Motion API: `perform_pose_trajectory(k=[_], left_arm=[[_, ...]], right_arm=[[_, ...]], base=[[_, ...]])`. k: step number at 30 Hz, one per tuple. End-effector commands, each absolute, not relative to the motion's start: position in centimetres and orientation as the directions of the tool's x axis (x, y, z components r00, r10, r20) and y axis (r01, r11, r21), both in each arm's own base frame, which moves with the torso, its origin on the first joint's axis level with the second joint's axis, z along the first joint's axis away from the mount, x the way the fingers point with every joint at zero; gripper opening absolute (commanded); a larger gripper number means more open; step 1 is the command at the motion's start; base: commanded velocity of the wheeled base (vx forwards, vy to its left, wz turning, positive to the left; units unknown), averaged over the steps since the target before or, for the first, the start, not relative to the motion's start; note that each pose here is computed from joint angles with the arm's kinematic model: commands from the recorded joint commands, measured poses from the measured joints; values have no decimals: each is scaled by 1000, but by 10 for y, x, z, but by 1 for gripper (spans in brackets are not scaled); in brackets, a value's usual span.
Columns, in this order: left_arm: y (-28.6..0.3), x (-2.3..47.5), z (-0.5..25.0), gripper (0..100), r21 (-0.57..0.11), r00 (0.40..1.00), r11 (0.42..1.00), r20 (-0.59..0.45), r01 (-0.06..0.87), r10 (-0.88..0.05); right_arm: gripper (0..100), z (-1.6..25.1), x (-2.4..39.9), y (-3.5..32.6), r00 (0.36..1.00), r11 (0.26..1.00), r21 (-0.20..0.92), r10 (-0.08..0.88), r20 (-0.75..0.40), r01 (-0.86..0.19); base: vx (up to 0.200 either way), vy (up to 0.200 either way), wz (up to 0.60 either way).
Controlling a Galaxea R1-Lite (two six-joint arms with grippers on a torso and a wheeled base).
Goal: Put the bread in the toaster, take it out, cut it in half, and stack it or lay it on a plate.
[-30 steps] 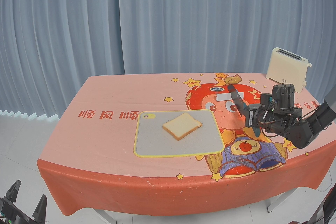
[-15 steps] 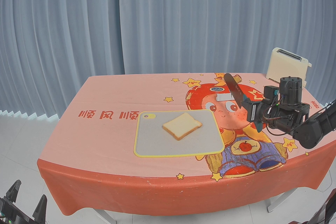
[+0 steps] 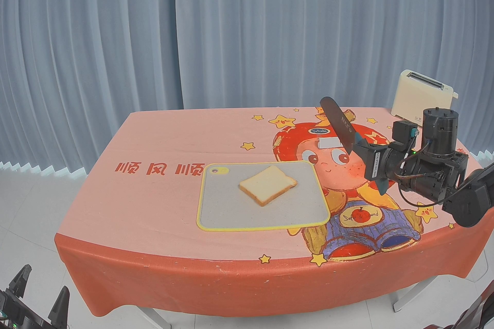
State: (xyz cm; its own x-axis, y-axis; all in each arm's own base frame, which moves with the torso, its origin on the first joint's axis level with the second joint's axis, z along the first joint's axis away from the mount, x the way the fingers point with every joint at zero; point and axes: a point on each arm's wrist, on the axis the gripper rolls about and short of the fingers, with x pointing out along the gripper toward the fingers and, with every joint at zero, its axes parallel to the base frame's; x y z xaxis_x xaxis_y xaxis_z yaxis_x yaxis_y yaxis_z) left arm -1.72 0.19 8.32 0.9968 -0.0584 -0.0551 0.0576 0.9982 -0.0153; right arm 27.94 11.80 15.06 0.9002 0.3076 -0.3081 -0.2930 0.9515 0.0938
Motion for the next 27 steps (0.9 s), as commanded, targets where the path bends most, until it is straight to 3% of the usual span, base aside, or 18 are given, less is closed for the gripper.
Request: perform_pose_trajectory(k=[1, 27], left_arm=[[2, -16, 78, 100, -15, 995, 998, -77, 59, -60], [2, -16, 78, 100, -15, 995, 998, -77, 59, -60]], right_arm=[[0, 159, 270, 122, 900, 944, 97, 331, -284, -317], [0, 155, 259, 131, 879, 928, 93, 372, -298, -361]], base=[[0, 0, 0], [0, 0, 0]])
